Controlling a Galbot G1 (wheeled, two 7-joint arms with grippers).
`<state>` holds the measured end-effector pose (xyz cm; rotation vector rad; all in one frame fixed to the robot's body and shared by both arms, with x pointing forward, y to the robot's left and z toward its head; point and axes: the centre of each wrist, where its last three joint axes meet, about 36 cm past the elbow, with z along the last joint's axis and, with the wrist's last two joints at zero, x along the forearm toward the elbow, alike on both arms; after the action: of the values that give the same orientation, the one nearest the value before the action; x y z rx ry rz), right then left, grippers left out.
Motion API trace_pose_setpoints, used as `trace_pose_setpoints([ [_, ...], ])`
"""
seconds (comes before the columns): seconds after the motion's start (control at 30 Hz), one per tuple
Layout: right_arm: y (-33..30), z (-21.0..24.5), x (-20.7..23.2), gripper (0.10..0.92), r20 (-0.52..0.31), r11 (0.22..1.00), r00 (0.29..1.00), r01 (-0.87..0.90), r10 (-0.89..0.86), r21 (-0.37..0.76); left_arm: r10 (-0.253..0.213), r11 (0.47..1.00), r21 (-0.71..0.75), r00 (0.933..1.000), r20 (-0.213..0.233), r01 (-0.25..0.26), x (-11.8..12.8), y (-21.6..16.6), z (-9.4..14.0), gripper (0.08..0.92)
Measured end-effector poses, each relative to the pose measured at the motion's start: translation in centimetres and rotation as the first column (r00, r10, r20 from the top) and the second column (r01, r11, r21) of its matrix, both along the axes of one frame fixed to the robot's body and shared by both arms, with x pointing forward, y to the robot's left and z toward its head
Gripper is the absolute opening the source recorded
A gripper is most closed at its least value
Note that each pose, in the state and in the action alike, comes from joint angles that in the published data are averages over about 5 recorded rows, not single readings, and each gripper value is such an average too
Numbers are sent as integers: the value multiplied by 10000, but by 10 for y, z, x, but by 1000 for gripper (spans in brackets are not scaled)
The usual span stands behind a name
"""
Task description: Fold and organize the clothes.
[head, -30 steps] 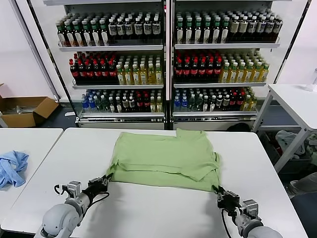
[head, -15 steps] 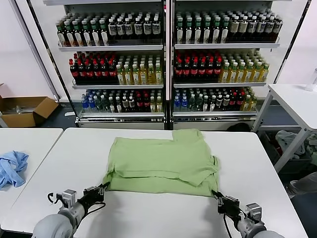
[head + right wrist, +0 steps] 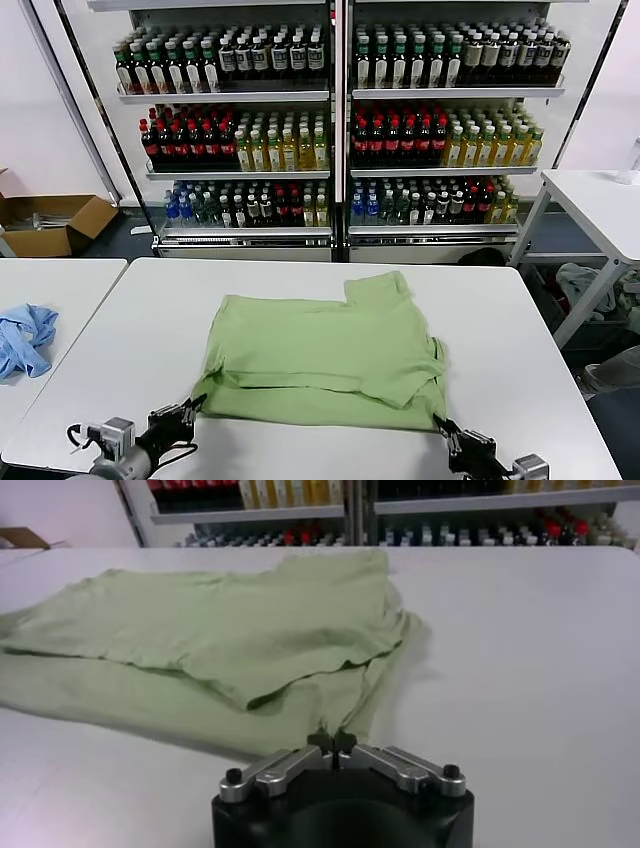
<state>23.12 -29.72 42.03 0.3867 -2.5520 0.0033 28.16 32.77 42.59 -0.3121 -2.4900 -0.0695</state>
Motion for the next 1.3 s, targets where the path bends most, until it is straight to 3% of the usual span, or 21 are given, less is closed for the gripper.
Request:
trace_pose_setpoints([
  [0.1,-1,1,-2,248,116,10000,9999,-11,11,53,-12,9999,126,10000,17,11,-7,-1,5,120],
  [0.37,-7,21,10,482,950,9997,9955,-59,35,253,-57,9990,456,9991,420,38,-10,4,23,340],
  [0.73,-20,39,60,777,2608,10000,9654,-41,21,68,-221,9987,483,9939,1078,170,14,20,40,661],
  [0.93,-36,38,115,822,3092,9987,9505,-428,324,270,-461,9989,35,9912,1238,460,44,30,41,804],
  [1.3,-47,33,231,823,2628,9948,9626,-837,657,579,-820,9927,-787,9896,1180,916,129,42,24,823],
])
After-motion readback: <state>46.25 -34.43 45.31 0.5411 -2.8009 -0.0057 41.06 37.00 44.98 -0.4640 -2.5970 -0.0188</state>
